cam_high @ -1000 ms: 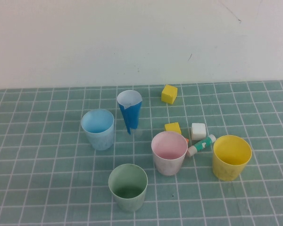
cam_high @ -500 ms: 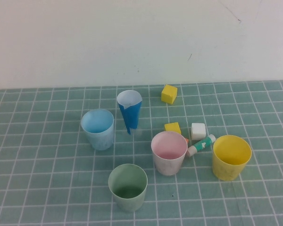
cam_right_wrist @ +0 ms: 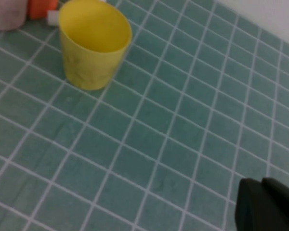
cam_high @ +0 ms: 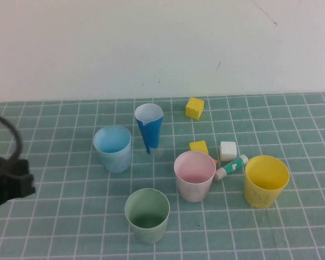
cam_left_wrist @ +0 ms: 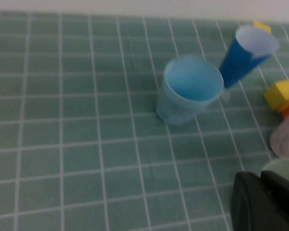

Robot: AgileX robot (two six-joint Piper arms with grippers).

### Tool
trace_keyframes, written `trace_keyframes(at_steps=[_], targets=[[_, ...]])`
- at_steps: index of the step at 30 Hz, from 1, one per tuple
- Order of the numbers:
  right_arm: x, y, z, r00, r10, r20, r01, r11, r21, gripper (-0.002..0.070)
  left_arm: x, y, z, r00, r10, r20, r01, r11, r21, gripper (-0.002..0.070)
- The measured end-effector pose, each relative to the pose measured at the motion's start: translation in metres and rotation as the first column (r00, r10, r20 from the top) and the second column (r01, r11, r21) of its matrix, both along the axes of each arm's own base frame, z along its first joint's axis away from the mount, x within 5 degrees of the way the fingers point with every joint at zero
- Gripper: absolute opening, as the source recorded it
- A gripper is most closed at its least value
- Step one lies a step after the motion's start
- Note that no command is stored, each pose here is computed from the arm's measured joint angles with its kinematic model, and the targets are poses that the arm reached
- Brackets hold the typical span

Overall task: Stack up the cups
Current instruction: Pick up the blue cup

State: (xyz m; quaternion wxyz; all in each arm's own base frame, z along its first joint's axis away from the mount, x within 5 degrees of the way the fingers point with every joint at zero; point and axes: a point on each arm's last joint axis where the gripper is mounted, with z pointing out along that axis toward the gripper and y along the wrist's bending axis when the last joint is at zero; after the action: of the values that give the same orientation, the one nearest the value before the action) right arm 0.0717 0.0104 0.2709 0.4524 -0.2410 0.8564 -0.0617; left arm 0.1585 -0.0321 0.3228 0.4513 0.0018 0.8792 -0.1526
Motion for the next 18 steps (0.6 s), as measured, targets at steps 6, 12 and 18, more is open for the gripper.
trace_keyframes(at_steps=[6,12,18], targets=[[0.003,0.008,0.001,0.999,0.051,-0.001,-0.051,0.995,0.081,-0.0003,0.059,-0.02,-0.013,0.959,-0.191,-0.21,0.188,0.982,-0.034,0.0001],[0.002,0.009,-0.017,0.996,0.069,-0.054,-0.064,0.995,0.079,-0.0003,0.121,-0.027,-0.02,0.938,-0.261,-0.23,0.27,0.963,0.011,0.0121],[0.002,0.01,-0.023,0.994,0.088,-0.058,-0.084,0.993,0.08,-0.0002,0.182,-0.032,-0.028,0.927,-0.295,-0.23,0.313,0.949,0.041,0.0404]])
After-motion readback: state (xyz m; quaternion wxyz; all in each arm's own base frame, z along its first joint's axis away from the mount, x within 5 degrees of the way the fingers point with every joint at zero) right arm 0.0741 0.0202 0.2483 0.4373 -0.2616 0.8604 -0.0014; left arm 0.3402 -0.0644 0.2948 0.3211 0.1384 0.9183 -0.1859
